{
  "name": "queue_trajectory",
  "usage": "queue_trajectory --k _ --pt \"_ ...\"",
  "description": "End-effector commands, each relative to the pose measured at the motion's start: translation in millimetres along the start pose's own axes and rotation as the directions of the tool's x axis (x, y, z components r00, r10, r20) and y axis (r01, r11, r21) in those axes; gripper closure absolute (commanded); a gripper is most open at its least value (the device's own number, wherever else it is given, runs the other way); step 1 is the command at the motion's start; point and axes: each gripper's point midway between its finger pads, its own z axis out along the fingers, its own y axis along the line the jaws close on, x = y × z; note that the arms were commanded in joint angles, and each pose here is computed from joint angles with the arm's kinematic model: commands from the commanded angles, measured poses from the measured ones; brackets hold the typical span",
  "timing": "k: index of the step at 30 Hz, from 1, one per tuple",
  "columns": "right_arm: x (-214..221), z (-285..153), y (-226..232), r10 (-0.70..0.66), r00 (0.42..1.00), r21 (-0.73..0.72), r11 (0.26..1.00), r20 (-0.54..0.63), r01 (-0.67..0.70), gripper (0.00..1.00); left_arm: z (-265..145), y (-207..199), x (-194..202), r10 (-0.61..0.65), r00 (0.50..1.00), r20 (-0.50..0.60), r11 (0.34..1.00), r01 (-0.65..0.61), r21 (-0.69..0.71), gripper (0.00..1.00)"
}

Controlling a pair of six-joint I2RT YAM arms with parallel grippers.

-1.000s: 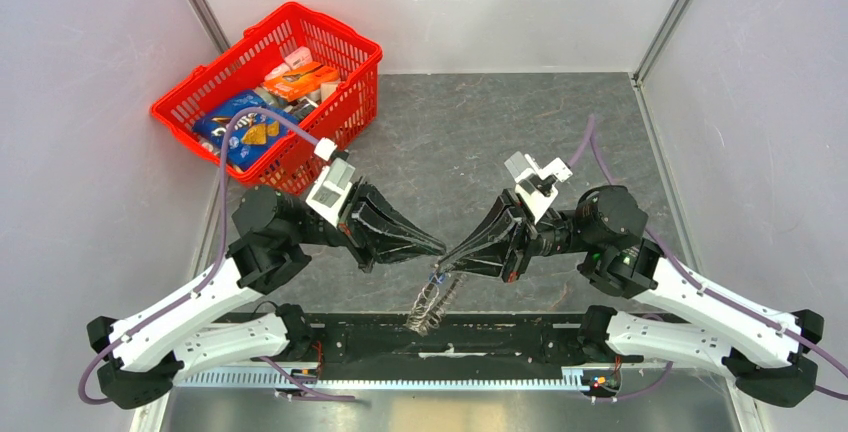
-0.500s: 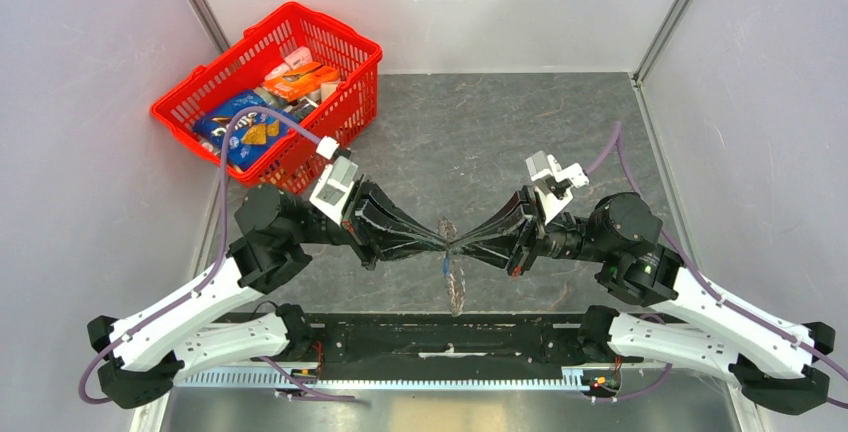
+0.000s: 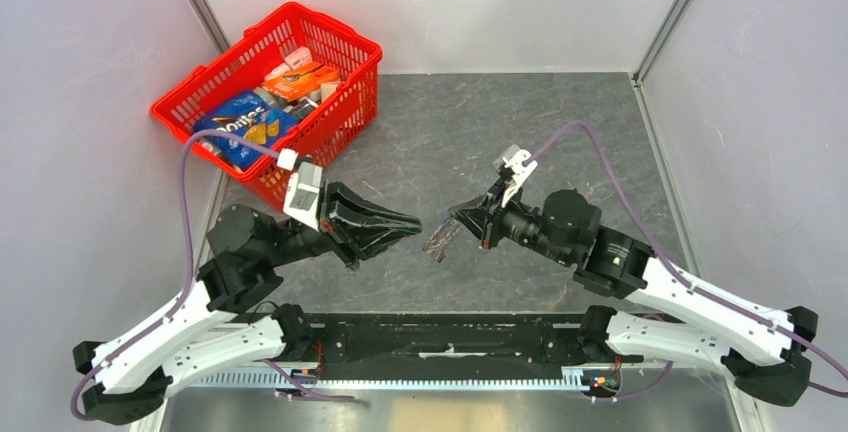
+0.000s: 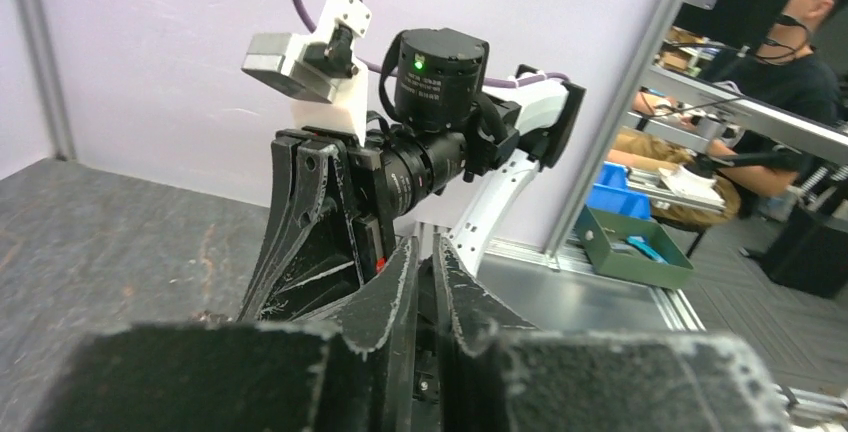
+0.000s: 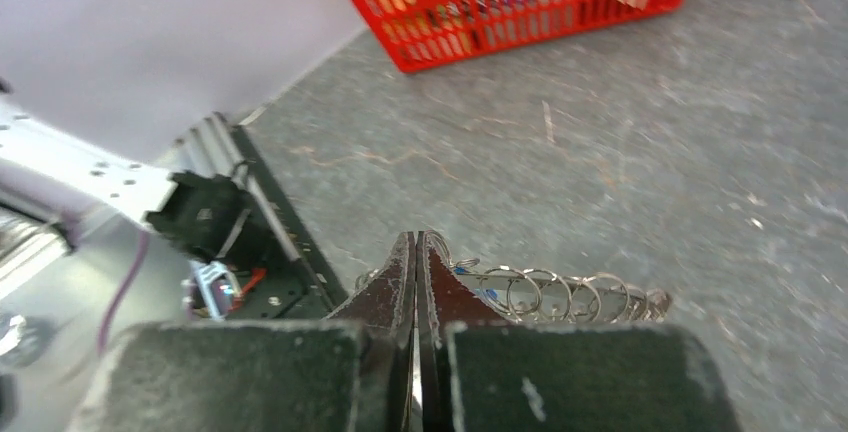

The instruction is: Put the keys on the keyring

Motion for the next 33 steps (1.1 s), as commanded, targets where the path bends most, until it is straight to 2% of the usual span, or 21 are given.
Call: queue_trajectory --k 1,6,7,13,15,27,30,33 --pt "10 10 -34 -0.026 1.000 0.174 0.984 0.006 0.024 1.00 -15 26 7 0.027 1.000 0.011 0.987 -0.024 -0.157 0.78" --pt "43 18 -69 0.012 0.998 0.326 0.945 -0.063 0.009 1.00 -28 41 16 0.008 1.000 0.008 0.967 -0.006 -0.254 0.58" --pt "51 20 -76 0.029 0.996 0.349 0.937 -0.080 0.000 1.00 -30 42 16 0.011 1.000 0.012 0.965 -0.008 -0.263 0.51" --pt "91 30 -113 0.147 0.975 0.434 0.899 -0.164 -0.063 1.00 -39 50 29 -0.007 1.000 -0.028 0.949 -0.002 -0.315 0.44" --pt "103 32 -128 0.188 0.965 0.467 0.880 -0.181 -0.084 1.00 -41 52 31 -0.007 0.999 -0.031 0.946 -0.004 -0.325 0.37" --pt "134 50 -187 0.314 0.925 0.602 0.788 -0.213 -0.129 1.00 -43 57 36 -0.008 0.999 -0.044 0.937 -0.008 -0.349 0.34" --pt "136 53 -204 0.331 0.921 0.637 0.760 -0.208 -0.129 0.95 -42 58 36 -0.011 0.999 -0.046 0.937 -0.006 -0.350 0.34" --pt "138 57 -218 0.344 0.918 0.656 0.742 -0.198 -0.137 0.95 -42 58 36 -0.010 0.999 -0.047 0.936 -0.007 -0.352 0.34"
